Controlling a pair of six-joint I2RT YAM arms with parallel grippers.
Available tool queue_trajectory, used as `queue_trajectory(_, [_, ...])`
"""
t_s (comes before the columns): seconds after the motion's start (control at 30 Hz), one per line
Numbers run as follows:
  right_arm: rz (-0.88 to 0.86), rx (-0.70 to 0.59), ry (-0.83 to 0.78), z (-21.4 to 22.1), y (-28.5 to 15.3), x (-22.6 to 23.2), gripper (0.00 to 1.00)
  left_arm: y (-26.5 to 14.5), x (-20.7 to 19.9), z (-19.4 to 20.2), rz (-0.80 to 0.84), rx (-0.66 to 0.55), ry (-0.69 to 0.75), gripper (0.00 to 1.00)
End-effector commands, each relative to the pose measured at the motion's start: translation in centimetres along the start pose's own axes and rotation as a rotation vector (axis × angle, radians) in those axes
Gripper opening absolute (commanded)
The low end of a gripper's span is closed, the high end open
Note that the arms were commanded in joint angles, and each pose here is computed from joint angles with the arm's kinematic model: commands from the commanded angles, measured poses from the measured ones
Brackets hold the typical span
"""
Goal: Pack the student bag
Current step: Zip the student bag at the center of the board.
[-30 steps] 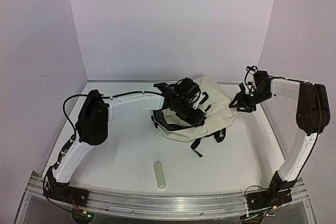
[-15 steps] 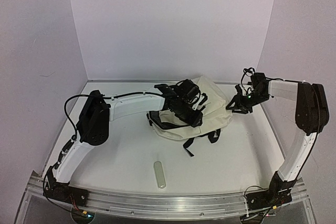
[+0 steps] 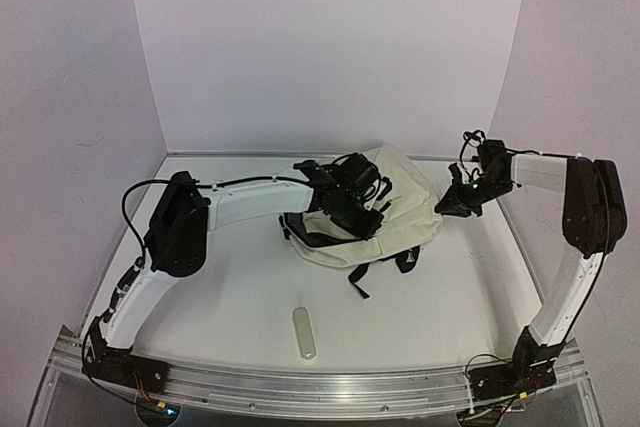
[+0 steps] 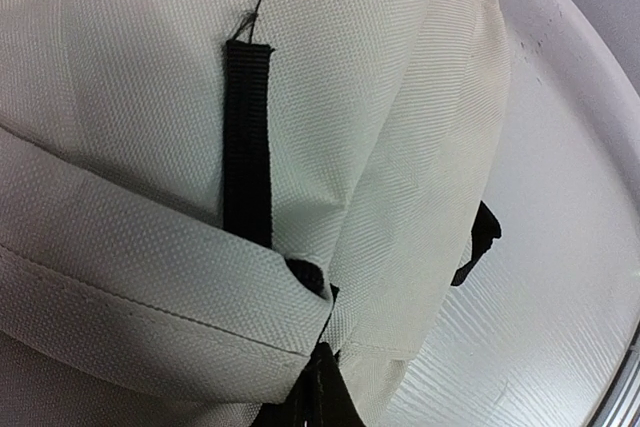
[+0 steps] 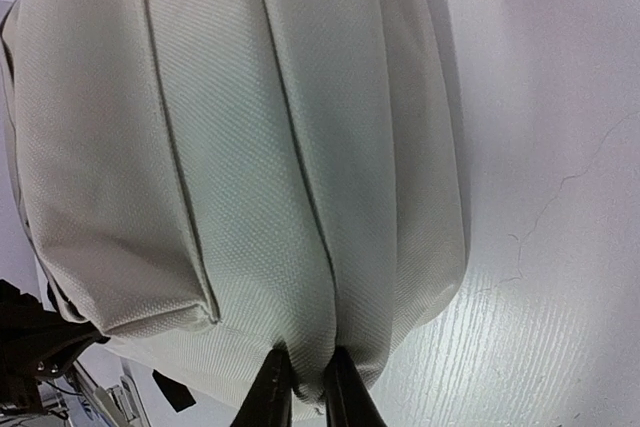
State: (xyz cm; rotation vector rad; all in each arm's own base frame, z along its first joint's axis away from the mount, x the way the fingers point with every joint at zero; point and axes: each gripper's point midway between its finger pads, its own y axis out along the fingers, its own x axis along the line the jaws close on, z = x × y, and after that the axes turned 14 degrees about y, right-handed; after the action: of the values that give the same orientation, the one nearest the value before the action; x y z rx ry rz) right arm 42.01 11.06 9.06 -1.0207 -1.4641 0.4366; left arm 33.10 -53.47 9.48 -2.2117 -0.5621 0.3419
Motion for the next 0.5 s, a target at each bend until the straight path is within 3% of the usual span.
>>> queue_trajectory(0.0, [0.028,0.004,-0.022,0.3,0.2,0.4,0.01,-4.0,-0.4,-2.3,-0.006,-0.090,-0.006,0.00])
queue_trajectory(0.47, [0.170,-0.129,-0.035,-4.3,-1.3,-2.0,0.00,-7.5,1.6,3.5,-0.125,-0.031,-0.077,0.00])
